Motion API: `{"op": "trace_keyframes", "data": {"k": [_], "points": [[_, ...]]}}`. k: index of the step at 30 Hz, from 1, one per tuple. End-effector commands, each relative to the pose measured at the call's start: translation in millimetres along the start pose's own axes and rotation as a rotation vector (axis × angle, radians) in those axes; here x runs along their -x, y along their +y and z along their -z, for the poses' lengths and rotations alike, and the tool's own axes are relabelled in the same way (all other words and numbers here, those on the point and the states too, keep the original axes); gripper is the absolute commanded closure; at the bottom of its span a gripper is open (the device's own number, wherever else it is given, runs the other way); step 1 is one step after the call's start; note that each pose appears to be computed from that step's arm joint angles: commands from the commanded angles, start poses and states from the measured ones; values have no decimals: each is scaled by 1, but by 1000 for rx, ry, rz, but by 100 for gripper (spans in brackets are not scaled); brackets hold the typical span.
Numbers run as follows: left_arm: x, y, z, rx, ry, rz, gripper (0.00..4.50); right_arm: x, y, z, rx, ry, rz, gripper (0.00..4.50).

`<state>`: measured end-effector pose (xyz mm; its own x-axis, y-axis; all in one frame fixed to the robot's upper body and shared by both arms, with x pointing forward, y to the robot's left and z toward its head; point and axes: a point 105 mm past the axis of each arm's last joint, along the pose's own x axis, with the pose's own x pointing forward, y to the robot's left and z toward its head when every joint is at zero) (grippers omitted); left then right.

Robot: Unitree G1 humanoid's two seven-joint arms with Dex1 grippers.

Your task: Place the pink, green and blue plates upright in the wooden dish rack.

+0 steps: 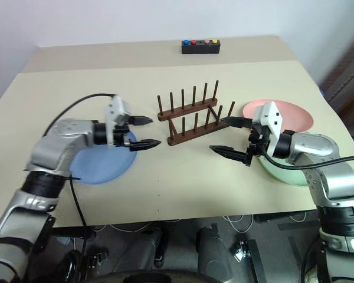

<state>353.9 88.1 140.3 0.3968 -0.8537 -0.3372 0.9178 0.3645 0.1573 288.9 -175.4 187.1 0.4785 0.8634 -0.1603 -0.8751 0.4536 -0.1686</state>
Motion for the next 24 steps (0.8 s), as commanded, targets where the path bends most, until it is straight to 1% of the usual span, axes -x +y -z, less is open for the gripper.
{"op": "trace_keyframes", "data": {"k": [1, 5, 8, 12, 13, 14, 15, 16, 17, 18, 19, 20, 24], "points": [[-10, 6, -13, -91, -15, -20, 0, 5, 2, -14, 34, -23, 30, 5], [-35, 6, -19, -78, -11, -32, 0, 5, 3, -17, 42, -41, 56, 5], [-48, 1, -21, -114, -1, -16, 0, 4, 4, -20, 67, -41, 72, 5], [-55, -7, -8, -103, 69, 24, 0, 8, 3, -22, 81, -42, 88, 5], [-56, -7, -7, -94, 75, 21, 54, 8, 3, -23, 83, -43, 93, 0], [-56, -7, -6, -84, 77, 17, 83, 9, 4, -23, 85, -44, 98, 0], [-57, -5, -4, -77, 85, 8, 129, 9, 3, -23, 86, -47, 104, 0], [-57, -6, -3, -77, 92, 13, 183, 10, 4, -23, 84, -48, 107, 0], [-57, -8, -2, -72, 97, 24, 224, 11, 4, -23, 84, -48, 109, 0], [-58, -10, 0, -68, 104, 30, 291, 11, 4, -22, 84, -46, 111, 0], [-59, -12, 1, -65, 107, 34, 326, 11, 4, -22, 84, -45, 113, 0], [-60, -12, 1, -46, 104, 27, 376, 11, 5, -22, 85, -44, 114, 0], [-60, -2, -1, -24, 93, -29, 378, 11, 5, -22, 88, -46, 117, 0]]}}
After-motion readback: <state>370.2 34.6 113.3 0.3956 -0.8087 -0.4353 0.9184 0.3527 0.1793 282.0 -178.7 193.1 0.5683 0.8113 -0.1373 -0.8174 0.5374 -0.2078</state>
